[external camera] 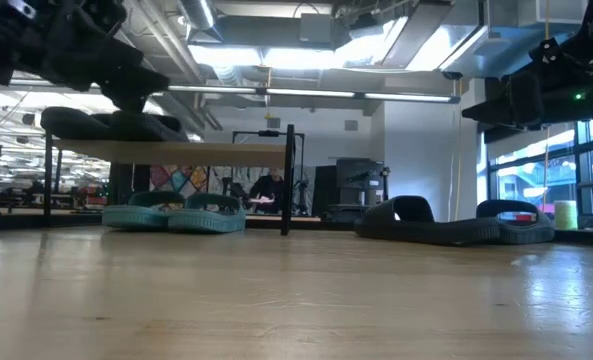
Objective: Pick and place slides into the shelf
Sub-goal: Put the black slipper on the shelf
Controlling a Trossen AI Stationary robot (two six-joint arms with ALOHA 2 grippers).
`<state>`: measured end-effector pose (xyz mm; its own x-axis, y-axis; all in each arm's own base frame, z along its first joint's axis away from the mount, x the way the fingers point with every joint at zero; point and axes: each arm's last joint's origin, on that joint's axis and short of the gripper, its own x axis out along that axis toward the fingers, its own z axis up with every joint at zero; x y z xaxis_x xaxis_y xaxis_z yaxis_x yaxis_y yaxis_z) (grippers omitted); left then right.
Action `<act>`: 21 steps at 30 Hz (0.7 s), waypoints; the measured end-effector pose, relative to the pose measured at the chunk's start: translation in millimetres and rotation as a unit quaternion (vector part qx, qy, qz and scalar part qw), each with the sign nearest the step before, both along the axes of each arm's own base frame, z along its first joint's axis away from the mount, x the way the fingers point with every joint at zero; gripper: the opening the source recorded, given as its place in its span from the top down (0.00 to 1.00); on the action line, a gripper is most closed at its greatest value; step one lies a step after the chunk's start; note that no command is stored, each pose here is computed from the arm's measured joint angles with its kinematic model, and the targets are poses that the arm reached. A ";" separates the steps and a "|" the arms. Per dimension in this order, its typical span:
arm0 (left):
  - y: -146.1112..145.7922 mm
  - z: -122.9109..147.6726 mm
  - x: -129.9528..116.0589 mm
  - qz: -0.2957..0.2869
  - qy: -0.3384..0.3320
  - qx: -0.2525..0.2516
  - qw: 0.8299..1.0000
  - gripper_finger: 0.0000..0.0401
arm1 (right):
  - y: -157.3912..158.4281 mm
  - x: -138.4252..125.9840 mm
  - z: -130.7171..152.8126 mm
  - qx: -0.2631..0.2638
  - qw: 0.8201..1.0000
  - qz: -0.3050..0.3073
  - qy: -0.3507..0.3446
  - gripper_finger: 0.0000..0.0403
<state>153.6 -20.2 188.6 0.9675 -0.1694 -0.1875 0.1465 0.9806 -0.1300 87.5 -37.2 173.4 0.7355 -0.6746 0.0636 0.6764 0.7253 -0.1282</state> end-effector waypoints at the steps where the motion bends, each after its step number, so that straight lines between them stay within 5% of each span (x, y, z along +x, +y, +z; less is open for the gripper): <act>1: 0.4 -0.7 -3.3 0.000 -0.008 -0.001 1.000 0.49 | 0.0 0.0 0.0 0.000 1.000 0.000 0.000 0.36; 11: -2.3 -12.2 -30.1 -0.052 -0.087 -0.018 0.995 0.49 | 1.9 2.3 -0.4 -0.013 0.999 0.045 0.014 0.36; 21: -4.7 -21.3 -38.6 -0.065 -0.083 -0.030 0.994 0.49 | 1.9 13.2 5.2 -0.044 0.994 0.085 0.054 0.36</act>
<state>115.0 -25.0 167.3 0.9535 -0.3011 -0.0126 0.2958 0.9432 -0.1511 100.7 -35.4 178.6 0.8445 -0.5347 0.0312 0.5233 0.8112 -0.2608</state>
